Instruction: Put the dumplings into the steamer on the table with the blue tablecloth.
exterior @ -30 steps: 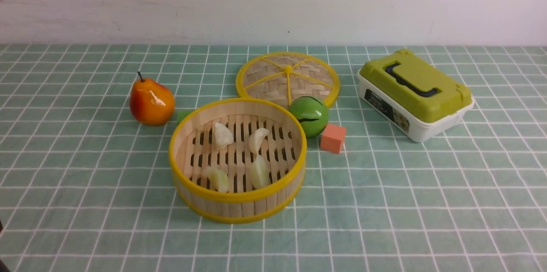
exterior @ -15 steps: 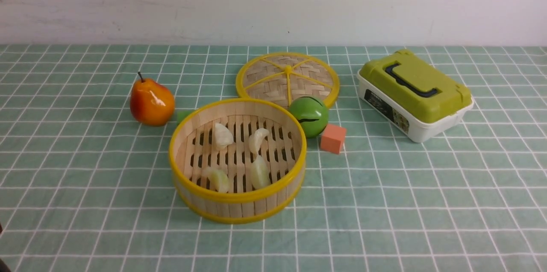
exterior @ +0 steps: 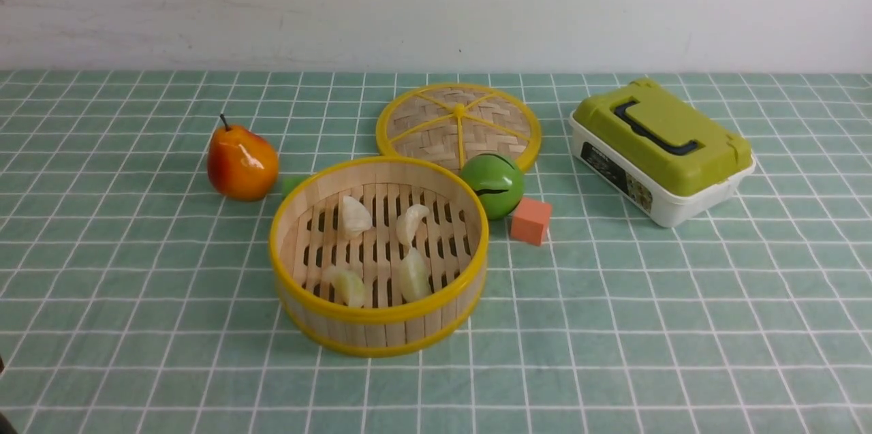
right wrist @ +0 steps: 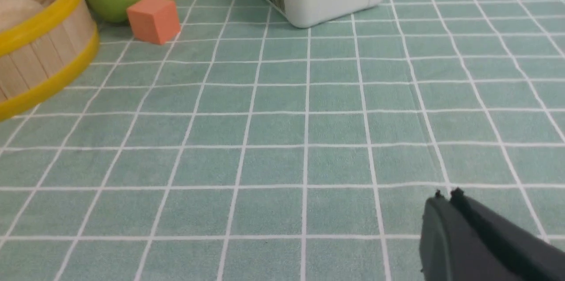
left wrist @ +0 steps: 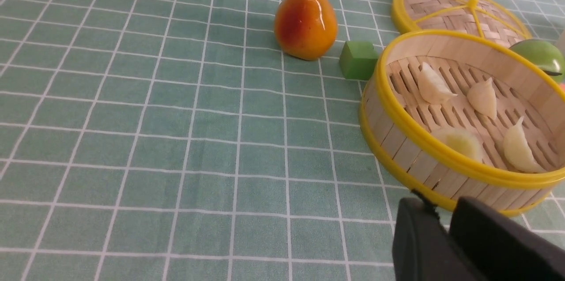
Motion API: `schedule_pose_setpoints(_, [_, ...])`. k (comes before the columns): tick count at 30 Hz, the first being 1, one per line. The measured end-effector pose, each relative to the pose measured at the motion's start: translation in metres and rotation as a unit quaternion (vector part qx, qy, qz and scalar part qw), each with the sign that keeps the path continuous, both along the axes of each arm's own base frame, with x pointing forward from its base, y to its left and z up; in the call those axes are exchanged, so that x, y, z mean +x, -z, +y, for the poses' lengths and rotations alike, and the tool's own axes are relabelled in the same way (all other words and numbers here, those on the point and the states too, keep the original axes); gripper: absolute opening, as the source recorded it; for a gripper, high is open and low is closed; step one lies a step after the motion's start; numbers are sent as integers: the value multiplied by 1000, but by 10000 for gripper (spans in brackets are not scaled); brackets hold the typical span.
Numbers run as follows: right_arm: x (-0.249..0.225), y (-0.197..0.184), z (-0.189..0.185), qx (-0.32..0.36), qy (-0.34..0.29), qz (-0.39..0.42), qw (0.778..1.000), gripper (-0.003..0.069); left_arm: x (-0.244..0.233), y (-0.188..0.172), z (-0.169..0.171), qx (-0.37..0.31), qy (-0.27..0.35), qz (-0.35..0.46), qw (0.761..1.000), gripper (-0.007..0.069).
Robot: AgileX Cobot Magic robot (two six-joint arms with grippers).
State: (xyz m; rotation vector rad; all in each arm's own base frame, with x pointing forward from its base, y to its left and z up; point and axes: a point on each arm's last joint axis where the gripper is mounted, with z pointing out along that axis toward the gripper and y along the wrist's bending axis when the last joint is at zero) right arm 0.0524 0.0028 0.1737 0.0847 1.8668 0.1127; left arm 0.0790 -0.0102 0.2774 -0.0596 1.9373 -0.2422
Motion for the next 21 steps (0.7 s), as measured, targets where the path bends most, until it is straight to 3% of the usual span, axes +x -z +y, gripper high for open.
schedule_pose_setpoints(21, [0, 0, 0, 36, 23, 2, 999, -1, 0, 0, 0, 0, 0, 0, 1000, 123])
